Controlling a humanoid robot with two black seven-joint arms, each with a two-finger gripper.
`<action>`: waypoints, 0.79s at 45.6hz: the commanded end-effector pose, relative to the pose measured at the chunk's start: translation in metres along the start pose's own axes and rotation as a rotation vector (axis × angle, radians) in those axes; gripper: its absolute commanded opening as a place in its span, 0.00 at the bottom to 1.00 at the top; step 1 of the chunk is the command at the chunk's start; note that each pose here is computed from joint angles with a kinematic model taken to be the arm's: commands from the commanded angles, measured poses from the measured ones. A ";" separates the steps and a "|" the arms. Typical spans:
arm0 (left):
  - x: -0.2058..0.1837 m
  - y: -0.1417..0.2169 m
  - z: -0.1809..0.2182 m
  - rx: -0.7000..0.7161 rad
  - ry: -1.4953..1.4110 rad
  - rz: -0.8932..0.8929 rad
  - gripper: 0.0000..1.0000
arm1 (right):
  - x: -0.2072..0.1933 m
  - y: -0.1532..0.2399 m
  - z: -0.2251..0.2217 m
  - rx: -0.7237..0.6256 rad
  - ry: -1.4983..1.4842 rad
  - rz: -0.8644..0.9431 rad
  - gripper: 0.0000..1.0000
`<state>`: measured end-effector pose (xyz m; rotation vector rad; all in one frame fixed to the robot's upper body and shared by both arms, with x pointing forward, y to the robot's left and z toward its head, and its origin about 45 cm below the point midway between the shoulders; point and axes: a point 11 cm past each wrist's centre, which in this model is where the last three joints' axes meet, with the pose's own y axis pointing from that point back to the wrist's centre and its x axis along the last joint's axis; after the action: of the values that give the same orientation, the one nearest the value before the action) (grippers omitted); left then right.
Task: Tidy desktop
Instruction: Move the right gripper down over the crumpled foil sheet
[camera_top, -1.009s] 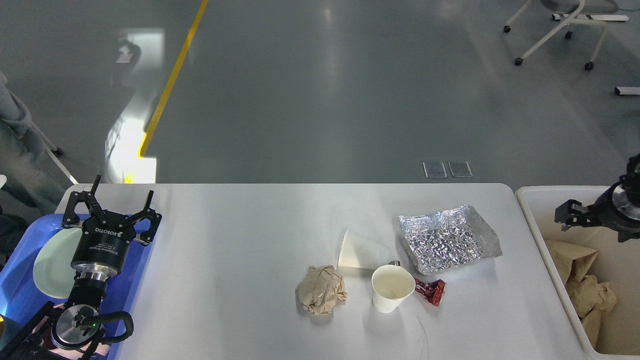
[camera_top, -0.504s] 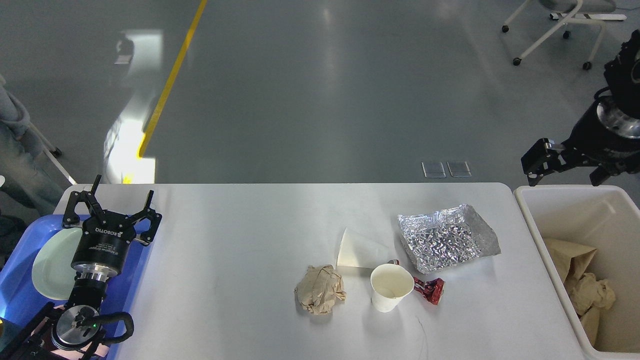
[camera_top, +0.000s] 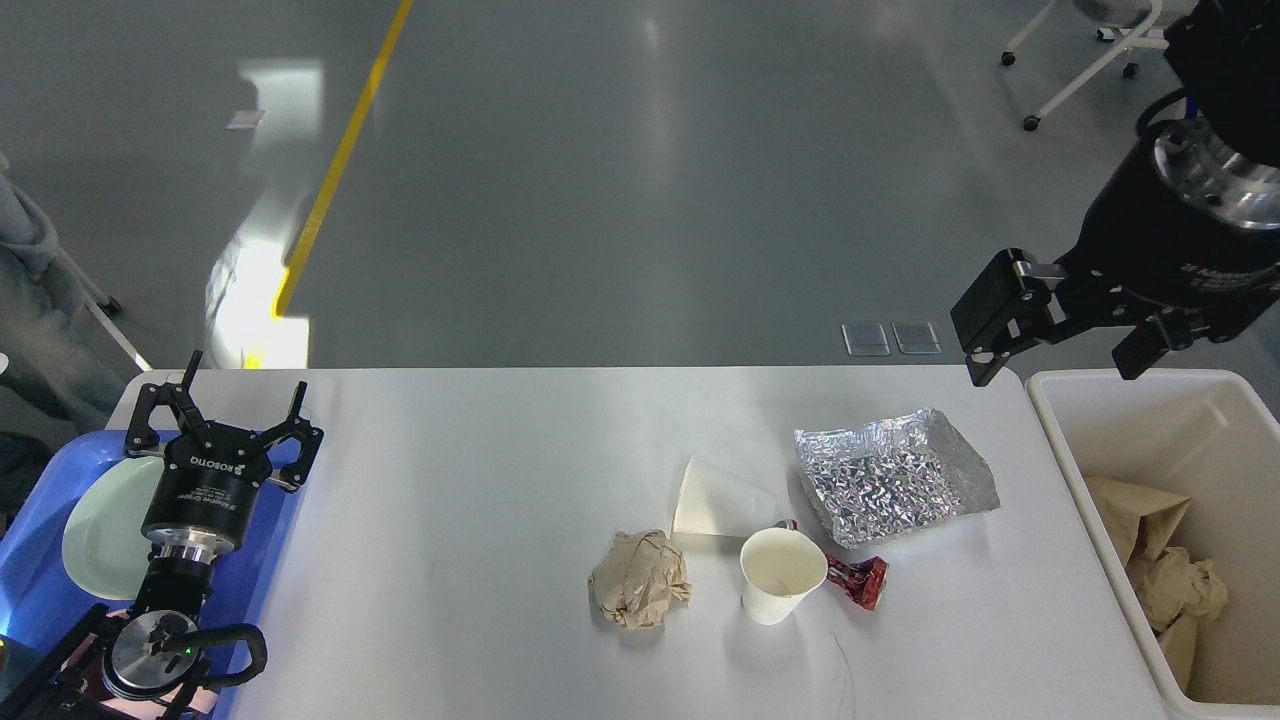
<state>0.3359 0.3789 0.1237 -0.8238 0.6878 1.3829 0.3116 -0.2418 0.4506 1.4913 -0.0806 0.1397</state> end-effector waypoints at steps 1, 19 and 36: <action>0.000 0.000 0.000 0.001 0.001 -0.002 0.97 | -0.001 0.001 0.000 0.005 0.000 0.001 1.00; 0.000 0.000 0.000 0.000 0.002 -0.001 0.97 | -0.002 -0.001 0.000 0.008 -0.001 -0.004 1.00; 0.000 0.000 0.000 0.001 0.001 -0.002 0.97 | 0.004 -0.066 0.014 0.007 -0.079 -0.031 1.00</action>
<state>0.3360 0.3787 0.1237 -0.8230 0.6887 1.3819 0.3194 -0.2504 0.4186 1.4981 -0.0972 0.1012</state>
